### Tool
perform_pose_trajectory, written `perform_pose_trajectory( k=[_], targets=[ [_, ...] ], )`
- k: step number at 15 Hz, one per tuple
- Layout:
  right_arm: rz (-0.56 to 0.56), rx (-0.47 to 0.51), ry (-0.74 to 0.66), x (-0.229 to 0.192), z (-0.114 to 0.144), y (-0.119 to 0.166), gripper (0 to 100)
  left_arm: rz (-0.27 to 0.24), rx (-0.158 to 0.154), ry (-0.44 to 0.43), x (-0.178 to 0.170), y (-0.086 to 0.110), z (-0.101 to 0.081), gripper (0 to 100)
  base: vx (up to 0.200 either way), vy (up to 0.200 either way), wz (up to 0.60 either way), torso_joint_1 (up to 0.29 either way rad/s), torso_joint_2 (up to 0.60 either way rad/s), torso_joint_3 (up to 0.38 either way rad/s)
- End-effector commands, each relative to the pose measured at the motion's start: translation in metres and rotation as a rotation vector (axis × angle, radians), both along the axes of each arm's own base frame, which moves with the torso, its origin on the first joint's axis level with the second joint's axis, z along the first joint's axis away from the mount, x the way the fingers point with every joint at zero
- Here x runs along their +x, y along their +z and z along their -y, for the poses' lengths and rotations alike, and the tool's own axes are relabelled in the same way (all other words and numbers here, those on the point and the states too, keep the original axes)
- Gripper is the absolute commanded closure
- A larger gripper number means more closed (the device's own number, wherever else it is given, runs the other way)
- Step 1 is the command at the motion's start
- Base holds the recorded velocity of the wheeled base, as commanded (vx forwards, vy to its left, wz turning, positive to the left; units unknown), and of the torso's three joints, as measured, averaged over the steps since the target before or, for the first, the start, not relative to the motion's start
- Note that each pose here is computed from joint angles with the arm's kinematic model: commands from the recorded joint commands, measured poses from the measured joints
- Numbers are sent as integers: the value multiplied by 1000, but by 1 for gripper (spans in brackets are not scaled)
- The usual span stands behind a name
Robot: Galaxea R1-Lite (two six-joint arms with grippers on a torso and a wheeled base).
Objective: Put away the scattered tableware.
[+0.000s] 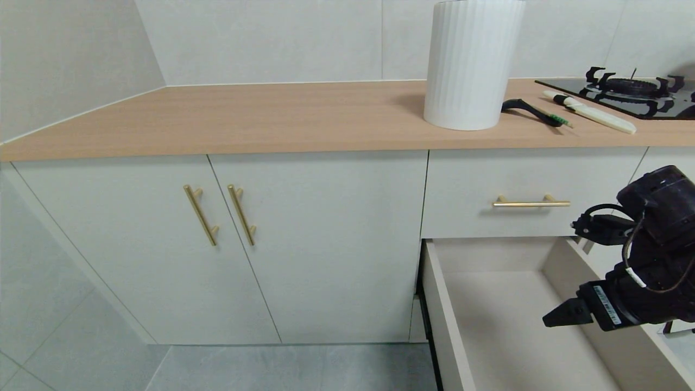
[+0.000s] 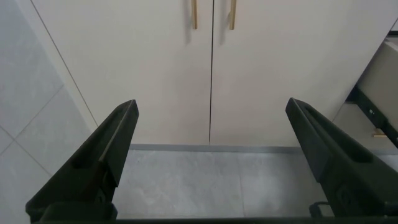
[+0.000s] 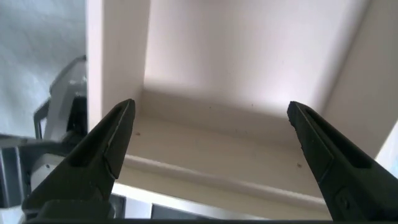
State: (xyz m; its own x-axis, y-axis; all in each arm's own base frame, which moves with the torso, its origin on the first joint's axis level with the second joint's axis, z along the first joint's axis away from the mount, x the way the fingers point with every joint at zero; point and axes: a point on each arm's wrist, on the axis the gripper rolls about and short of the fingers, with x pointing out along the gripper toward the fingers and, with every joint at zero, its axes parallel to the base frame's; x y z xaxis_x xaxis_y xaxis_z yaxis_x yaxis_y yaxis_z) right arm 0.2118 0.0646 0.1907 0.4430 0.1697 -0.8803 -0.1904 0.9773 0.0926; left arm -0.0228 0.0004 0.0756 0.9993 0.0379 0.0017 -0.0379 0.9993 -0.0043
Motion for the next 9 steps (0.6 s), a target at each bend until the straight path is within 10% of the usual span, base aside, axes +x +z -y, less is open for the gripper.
perform_pose_trajectory(
  k=[1, 9],
  targets=[
    [31, 6, -2, -2, 1, 3, 0, 0, 0, 0, 0, 0, 0, 0, 0, 0, 0, 0, 0, 0],
    [367, 104, -1, -23, 7, 17, 0, 0, 0, 0, 0, 0, 0, 0, 0, 0, 0, 0, 0, 0]
  ],
)
